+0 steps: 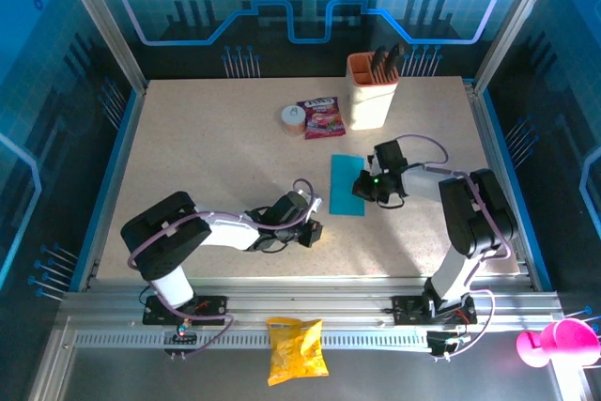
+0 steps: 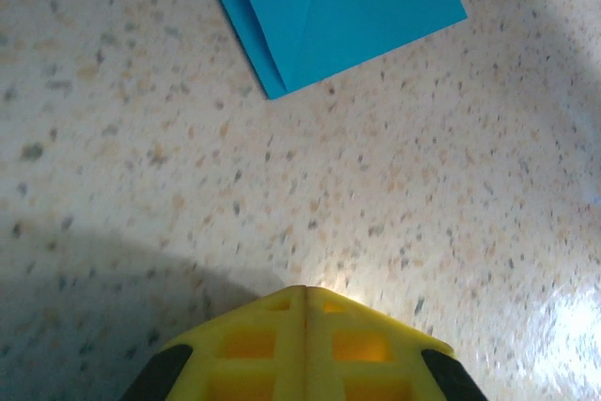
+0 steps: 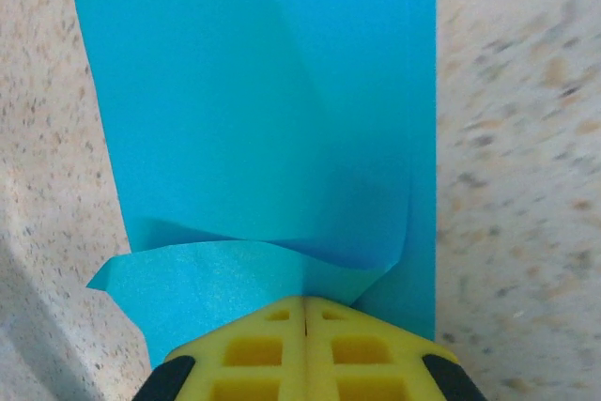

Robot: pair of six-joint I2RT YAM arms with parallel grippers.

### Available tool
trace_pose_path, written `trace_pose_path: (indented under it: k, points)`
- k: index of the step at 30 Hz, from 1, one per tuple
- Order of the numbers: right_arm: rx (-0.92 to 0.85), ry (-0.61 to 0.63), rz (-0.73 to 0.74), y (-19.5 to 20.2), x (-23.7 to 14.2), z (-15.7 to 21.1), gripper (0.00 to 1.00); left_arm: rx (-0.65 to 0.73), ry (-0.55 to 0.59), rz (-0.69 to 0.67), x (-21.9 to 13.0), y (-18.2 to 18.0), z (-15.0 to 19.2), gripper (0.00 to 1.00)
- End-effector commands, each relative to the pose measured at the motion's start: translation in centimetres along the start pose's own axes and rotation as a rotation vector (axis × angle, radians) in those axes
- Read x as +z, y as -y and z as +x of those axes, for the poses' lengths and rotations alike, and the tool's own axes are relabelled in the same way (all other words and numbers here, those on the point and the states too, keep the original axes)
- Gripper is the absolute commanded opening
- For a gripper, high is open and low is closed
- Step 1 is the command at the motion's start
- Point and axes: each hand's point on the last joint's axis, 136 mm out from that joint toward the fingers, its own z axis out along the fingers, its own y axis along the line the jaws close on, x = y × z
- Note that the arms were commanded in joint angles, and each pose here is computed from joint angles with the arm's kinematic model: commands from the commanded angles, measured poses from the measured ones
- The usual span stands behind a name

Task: Fold a paper plane with a square sheet of paper (pick it up from the middle)
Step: Fold the triangle a second time at the center of the table.

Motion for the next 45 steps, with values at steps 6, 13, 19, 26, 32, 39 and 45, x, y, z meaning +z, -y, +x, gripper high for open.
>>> trace_pose_path:
  k: [6, 13, 19, 26, 32, 39, 45]
  points:
    - [-0.060, -0.132, 0.062, -0.4, 1.8, 8.6, 0.00, -0.028, -0.089, -0.012, -3.1, 0.6, 1.7, 0.00]
    - [-0.139, -0.141, 0.058, -3.1, 1.6, 12.2, 0.00, 0.001, -0.095, 0.002, -2.9, 1.2, 1.1, 0.00]
    - [-0.141, -0.145, 0.051, -3.8, 1.9, 12.5, 0.00, -0.023, -0.127, -0.004, -1.9, 0.1, 2.9, 0.00]
    - [-0.139, -0.141, 0.042, -4.1, 1.8, 11.3, 0.00, -0.028, -0.187, -0.052, -0.6, -1.9, 5.5, 0.00]
    - [-0.098, -0.122, 0.032, -3.4, 1.2, 8.6, 0.00, -0.024, -0.229, -0.086, -0.1, -3.3, 7.1, 0.00]
    - [-0.042, -0.101, 0.050, -1.4, 0.9, 5.7, 0.00, -0.030, -0.247, -0.092, 0.3, -3.8, 7.9, 0.00]
    - [-0.003, -0.043, 0.048, 0.1, -1.2, 3.4, 0.00, -0.024, -0.247, -0.093, 0.2, -3.8, 7.9, 0.00]
